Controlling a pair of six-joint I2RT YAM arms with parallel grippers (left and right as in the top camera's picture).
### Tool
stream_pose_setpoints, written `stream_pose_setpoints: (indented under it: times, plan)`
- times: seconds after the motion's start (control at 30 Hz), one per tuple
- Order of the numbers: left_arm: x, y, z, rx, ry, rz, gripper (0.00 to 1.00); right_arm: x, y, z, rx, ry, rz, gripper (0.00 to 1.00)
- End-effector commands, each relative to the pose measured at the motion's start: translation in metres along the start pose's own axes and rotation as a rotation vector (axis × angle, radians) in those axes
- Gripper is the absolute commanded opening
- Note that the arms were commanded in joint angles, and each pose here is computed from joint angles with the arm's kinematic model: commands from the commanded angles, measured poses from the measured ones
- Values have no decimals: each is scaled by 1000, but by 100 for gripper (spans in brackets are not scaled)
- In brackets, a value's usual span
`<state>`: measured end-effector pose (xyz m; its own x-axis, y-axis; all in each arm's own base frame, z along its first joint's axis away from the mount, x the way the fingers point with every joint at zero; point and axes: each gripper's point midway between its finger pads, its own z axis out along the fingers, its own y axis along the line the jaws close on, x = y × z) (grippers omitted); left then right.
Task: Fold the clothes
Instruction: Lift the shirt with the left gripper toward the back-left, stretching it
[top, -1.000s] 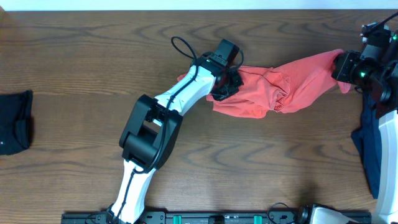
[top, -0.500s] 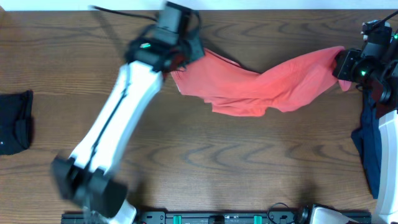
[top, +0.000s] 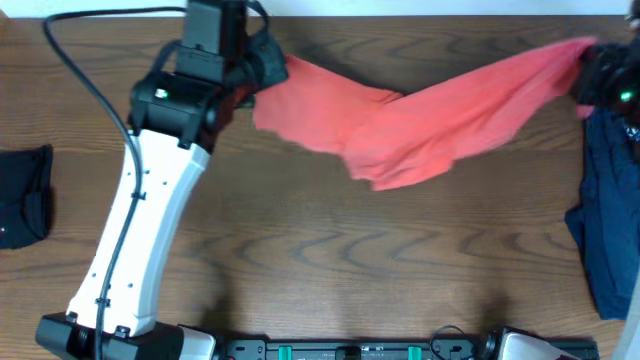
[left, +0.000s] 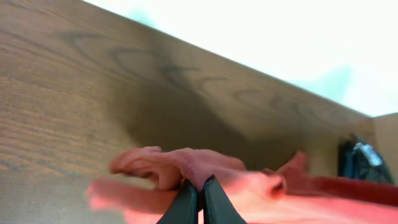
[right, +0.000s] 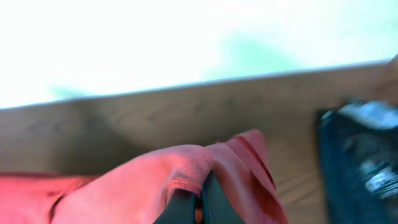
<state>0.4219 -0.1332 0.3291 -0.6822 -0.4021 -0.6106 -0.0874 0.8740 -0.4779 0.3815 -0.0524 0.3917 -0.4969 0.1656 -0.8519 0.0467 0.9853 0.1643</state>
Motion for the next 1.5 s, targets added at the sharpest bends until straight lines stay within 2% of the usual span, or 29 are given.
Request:
stream_pose_setpoints:
  times: [0.0, 0.27, 0.53, 0.77, 0.97, 1.2, 1.47]
  plan:
    - [-48, -18, -34, 141, -95, -30, 6, -29, -12, -32, 87, -88, -43, 1]
    - [-137, -40, -128, 468, -276, -169, 6, -8, -16, -24, 90, 13, -20, 1]
    - [-173, -44, -182, 707, -294, -285, 6, 21, -24, 14, 72, 158, 16, 1]
    - [-174, -42, -178, 712, -281, -297, 6, 39, -20, 50, -7, 247, 30, 1]
    - [-175, -41, -177, 709, -284, -300, 6, 30, -10, 54, -42, 212, 12, 1]
    - [-176, -40, -177, 703, -291, -303, 6, 52, 13, 60, -93, 301, -14, 1]
    - [-176, -39, -176, 701, -288, -306, 6, 32, 28, 61, -127, 224, -73, 1]
